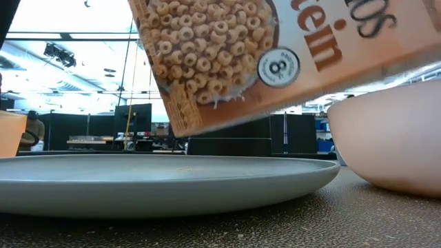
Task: Arrange a breakfast setting
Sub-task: Put cereal into the pink bowl
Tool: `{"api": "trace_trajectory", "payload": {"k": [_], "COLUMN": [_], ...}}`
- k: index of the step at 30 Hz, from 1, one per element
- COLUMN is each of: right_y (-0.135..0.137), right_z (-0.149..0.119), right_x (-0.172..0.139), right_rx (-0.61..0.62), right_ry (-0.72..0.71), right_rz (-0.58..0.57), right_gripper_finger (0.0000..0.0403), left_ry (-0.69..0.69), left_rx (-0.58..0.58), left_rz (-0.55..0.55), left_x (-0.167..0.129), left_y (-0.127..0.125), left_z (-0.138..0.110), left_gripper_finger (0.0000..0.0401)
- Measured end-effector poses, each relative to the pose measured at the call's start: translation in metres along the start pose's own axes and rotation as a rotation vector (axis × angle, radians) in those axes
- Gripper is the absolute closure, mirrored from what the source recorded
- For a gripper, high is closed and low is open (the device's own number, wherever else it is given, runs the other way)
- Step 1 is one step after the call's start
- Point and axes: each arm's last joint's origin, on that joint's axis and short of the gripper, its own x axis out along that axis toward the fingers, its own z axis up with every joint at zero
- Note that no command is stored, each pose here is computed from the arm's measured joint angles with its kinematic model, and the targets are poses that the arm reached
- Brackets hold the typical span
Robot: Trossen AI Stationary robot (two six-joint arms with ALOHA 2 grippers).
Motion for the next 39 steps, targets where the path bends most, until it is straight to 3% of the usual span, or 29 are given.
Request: {"api": "trace_trajectory", "payload": {"k": [11,22,26,39], "right_y": [-0.013,-0.008,-0.007,-0.005], "right_z": [-0.008,-0.028,-0.03,-0.031], "right_x": [-0.048,-0.04,-0.04,-0.041], "right_rx": [0.005,-0.011,0.004,0.011], "right_ry": [-0.189,-0.199,-0.2,-0.214], "right_rz": [-0.088,-0.173,-0.162,-0.166], "right_gripper_finger": [0.0275,0.0275,0.0275,0.0275], "left_ry": [-0.116,-0.085,-0.059,-0.337], "left_rx": [0.001,0.045,0.035,-0.164], "left_rz": [0.176,0.238,0.248,0.198], "left_x": [-0.038,-0.026,-0.02,-0.062], "left_y": [0.003,-0.002,0.005,0.022], "left_z": [0.0,-0.01,-0.024,-0.089], "left_gripper_finger": [0.0391,0.0392,0.0392,0.0391]}}
